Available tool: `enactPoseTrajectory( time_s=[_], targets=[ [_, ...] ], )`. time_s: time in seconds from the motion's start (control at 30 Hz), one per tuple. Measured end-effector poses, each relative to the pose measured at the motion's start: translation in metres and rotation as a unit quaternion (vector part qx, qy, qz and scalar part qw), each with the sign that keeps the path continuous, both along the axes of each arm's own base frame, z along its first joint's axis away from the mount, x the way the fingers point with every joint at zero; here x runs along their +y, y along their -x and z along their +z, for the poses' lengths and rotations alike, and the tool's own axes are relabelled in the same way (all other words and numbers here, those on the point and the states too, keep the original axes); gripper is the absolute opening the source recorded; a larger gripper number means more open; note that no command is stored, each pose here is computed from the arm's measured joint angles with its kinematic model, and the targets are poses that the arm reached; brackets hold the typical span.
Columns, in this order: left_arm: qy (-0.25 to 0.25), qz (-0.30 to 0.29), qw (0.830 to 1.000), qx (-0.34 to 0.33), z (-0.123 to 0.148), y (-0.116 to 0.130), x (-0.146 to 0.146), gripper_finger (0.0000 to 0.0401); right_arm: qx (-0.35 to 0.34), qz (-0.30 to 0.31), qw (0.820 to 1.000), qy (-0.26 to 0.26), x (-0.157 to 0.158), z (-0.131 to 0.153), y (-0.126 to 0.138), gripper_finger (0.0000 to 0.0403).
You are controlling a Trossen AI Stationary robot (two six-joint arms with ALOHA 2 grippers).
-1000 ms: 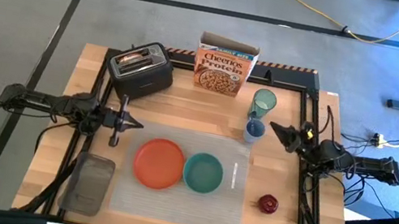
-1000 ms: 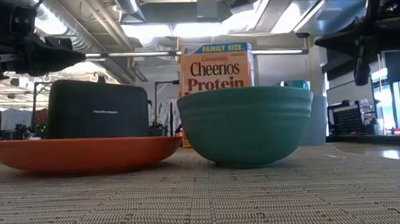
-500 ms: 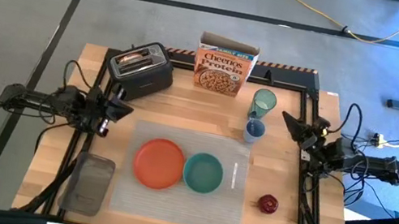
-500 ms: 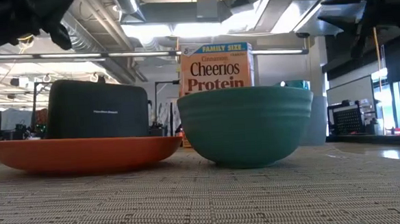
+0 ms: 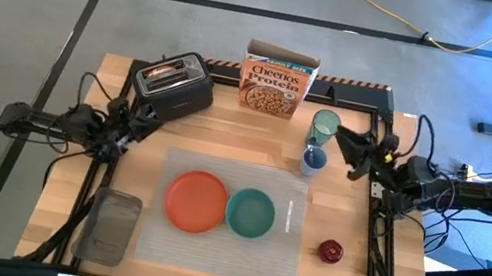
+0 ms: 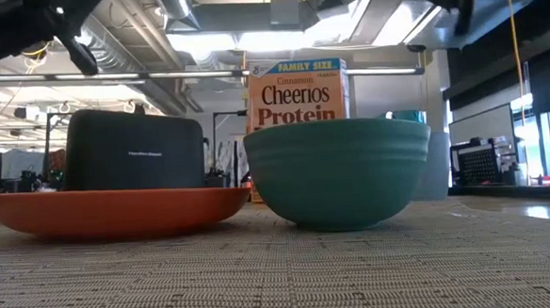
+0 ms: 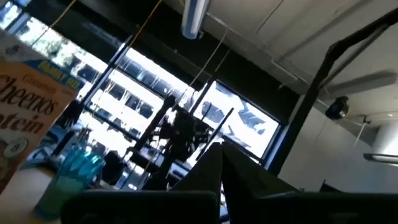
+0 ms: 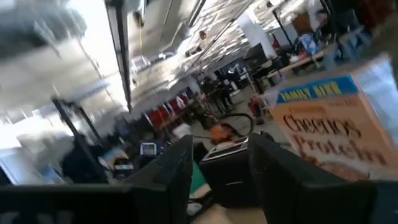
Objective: Arrange a breakfast setting
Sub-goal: Pour the cereal into the blue bowl
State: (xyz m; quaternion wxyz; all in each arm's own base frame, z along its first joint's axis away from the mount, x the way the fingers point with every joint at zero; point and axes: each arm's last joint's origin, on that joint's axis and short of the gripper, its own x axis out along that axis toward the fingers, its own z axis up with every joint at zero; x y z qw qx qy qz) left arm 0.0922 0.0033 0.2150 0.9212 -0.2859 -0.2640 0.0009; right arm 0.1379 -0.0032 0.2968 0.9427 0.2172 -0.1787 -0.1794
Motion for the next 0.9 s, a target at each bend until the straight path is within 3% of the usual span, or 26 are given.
enactPoseTrajectory(
  time_s=[0.1,0.2,0.33,0.47,0.6,0.73,0.9],
  targets=[
    [-0.003,0.005,0.999,0.045,0.004,-0.006,0.000,0.0001,0.034,-0.066,0.997,0.012,-0.003,0.017,-0.013,0.0147],
    [-0.017,0.019,0.990,0.137,0.013,-0.016,0.000,0.0014,0.112,-0.103,0.988,0.036,-0.013,0.031,-0.025,0.0147],
    [-0.072,0.043,0.970,0.227,0.035,-0.035,0.001,0.0052,0.219,-0.101,0.970,0.041,-0.043,0.047,-0.041,0.0147],
    [-0.096,0.098,0.959,0.249,0.062,-0.054,0.004,0.0106,0.291,-0.093,0.951,0.040,-0.085,0.059,-0.050,0.0147],
    [-0.101,0.147,0.945,0.273,0.082,-0.069,0.012,0.0166,0.320,-0.078,0.943,0.047,-0.127,0.065,-0.049,0.0151],
    [-0.092,0.166,0.931,0.313,0.094,-0.081,0.024,0.0219,0.329,-0.049,0.942,0.043,-0.162,0.062,-0.044,0.0191],
    [-0.044,0.188,0.912,0.363,0.100,-0.095,0.043,0.0266,0.355,-0.027,0.934,0.033,-0.194,0.043,-0.041,0.0291]
  ],
)
